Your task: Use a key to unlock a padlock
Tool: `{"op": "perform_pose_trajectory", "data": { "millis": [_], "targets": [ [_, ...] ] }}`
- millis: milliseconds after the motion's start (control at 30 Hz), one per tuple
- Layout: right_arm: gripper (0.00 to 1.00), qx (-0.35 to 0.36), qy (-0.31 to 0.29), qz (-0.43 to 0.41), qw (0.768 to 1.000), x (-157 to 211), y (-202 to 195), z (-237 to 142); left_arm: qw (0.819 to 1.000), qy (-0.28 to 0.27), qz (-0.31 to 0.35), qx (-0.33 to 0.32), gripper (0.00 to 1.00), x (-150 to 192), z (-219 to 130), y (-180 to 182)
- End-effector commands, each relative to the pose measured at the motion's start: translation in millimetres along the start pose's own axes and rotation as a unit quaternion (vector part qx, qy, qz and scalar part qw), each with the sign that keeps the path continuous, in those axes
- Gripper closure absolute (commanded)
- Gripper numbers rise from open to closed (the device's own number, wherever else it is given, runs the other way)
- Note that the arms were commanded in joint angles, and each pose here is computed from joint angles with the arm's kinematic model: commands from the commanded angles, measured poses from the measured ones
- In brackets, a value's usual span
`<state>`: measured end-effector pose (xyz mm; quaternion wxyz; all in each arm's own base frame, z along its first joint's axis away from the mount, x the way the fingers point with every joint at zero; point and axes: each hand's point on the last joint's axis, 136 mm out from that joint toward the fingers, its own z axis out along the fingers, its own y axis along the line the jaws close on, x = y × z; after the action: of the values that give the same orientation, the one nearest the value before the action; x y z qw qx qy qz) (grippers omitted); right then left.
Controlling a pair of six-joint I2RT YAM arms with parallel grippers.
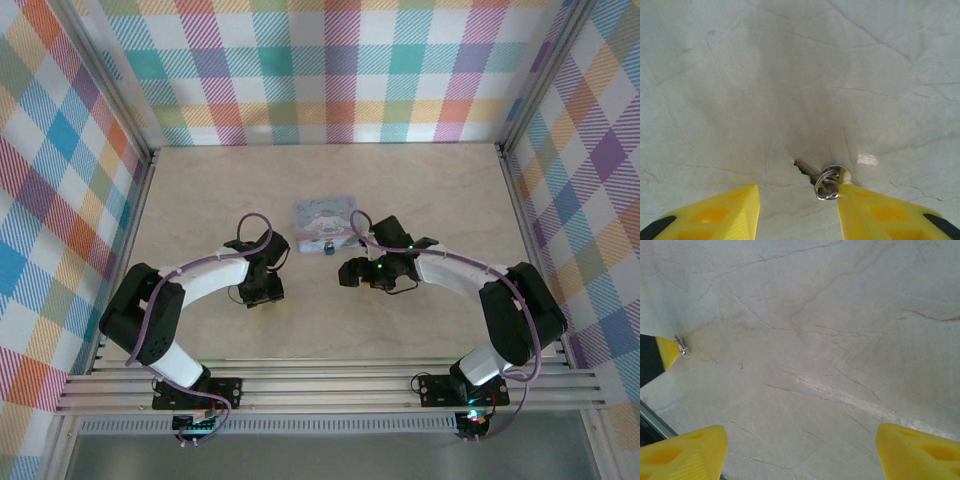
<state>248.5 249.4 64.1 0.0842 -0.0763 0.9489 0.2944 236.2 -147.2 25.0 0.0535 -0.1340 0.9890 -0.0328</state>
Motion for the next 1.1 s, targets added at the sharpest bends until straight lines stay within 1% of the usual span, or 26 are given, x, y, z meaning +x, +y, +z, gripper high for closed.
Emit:
{"op": "perform_pose_trajectory", "data": {
  "millis": [0, 200, 367, 467, 633, 800, 967, 1067],
  "targets": [
    [0.22, -0.011, -0.012, -0.006, 1.000, 1.0, 10.8, -1.6, 1.000, -0.024, 0.017, 0.006, 0.58, -4.2, -5.9, -1.4],
    [0.22, -0.009, -0.002, -0.005, 1.000, 9.0, 17.1, 9.4, 0.999, -0.008, 0.024, 0.023, 0.67, -4.1, 6.6, -14.2],
    [0.22, -0.005, 0.001, -0.007, 1.000, 11.6, 19.0, 10.6, 0.999, 0.007, 0.022, 0.028, 0.74, -0.4, 14.5, -17.6],
    [0.22, -0.005, 0.002, -0.006, 1.000, 12.9, 18.9, 9.3, 0.999, 0.011, 0.024, 0.030, 0.79, 0.5, 15.2, -19.0],
    [0.22, -0.011, 0.001, -0.002, 1.000, 13.1, 20.5, 9.6, 0.999, 0.008, 0.031, 0.032, 0.92, -0.8, 13.1, -20.6],
    [0.22, -0.033, 0.002, 0.014, 0.999, 11.7, 27.2, 13.4, 0.999, 0.002, 0.036, 0.038, 1.00, -2.2, 8.6, -21.7],
    [0.22, -0.062, 0.006, 0.029, 0.998, 11.0, 35.1, 18.6, 0.998, -0.009, 0.039, 0.053, 1.00, -4.6, 1.7, -25.3],
    [0.25, -0.076, 0.007, 0.039, 0.996, 9.9, 38.9, 21.8, 0.996, -0.016, 0.047, 0.072, 1.00, -6.2, -4.2, -31.6]
  ]
}}
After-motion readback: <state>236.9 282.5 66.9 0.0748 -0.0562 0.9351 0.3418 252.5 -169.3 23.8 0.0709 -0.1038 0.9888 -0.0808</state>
